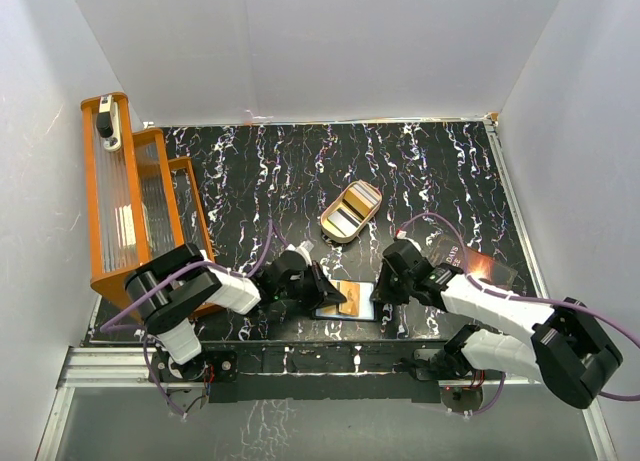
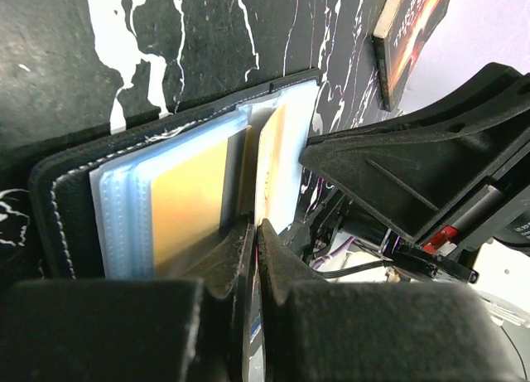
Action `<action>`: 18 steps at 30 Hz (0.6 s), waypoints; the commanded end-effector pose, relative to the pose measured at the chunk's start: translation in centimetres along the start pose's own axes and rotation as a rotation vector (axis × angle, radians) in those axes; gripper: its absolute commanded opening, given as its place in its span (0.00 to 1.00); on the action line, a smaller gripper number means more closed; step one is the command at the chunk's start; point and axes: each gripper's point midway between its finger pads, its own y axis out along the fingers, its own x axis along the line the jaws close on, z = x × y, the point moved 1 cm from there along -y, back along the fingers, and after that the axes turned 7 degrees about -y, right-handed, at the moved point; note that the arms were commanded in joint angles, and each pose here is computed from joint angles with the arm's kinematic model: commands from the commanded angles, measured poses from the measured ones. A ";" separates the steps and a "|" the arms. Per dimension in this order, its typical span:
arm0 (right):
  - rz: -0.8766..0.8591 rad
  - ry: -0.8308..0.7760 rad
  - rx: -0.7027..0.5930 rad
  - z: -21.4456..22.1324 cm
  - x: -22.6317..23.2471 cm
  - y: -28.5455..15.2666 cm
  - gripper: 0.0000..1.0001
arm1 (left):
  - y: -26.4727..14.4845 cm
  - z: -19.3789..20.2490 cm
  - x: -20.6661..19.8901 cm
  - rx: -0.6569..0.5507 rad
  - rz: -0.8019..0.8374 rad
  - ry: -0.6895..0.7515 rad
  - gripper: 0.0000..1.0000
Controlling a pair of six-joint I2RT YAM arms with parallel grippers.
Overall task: Put the credit cards into the card holder
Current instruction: Insert the credit card into the card holder.
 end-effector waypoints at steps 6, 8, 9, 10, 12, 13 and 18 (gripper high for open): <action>-0.019 0.015 0.015 -0.2 1.0 -1.5 0.16 | -0.5 0.3 0.2 -0.028 -0.055 0.028 0.31; -0.039 0.005 0.003 -0.9 1.8 -2.4 0.19 | -1.0 0.1 0.1 -0.041 -0.071 0.040 0.35; -0.046 0.002 -0.006 -1.2 2.0 -2.7 0.20 | -1.3 0.0 0.3 -0.049 -0.095 0.051 0.37; -0.052 0.002 -0.016 -1.4 2.2 -2.9 0.21 | -1.4 -0.2 0.2 -0.058 -0.113 0.063 0.39; -0.061 0.000 -0.028 -1.6 2.3 -3.1 0.22 | -1.9 -0.3 0.0 -0.068 -0.125 0.090 0.42; -0.060 0.000 -0.029 -1.6 2.2 -3.0 0.22 | -2.0 -0.5 -0.2 -0.074 -0.130 0.098 0.43; -0.127 -0.012 -0.005 -0.7 2.8 -2.1 0.22 | -2.4 -0.9 -0.2 -0.087 -0.180 0.137 0.48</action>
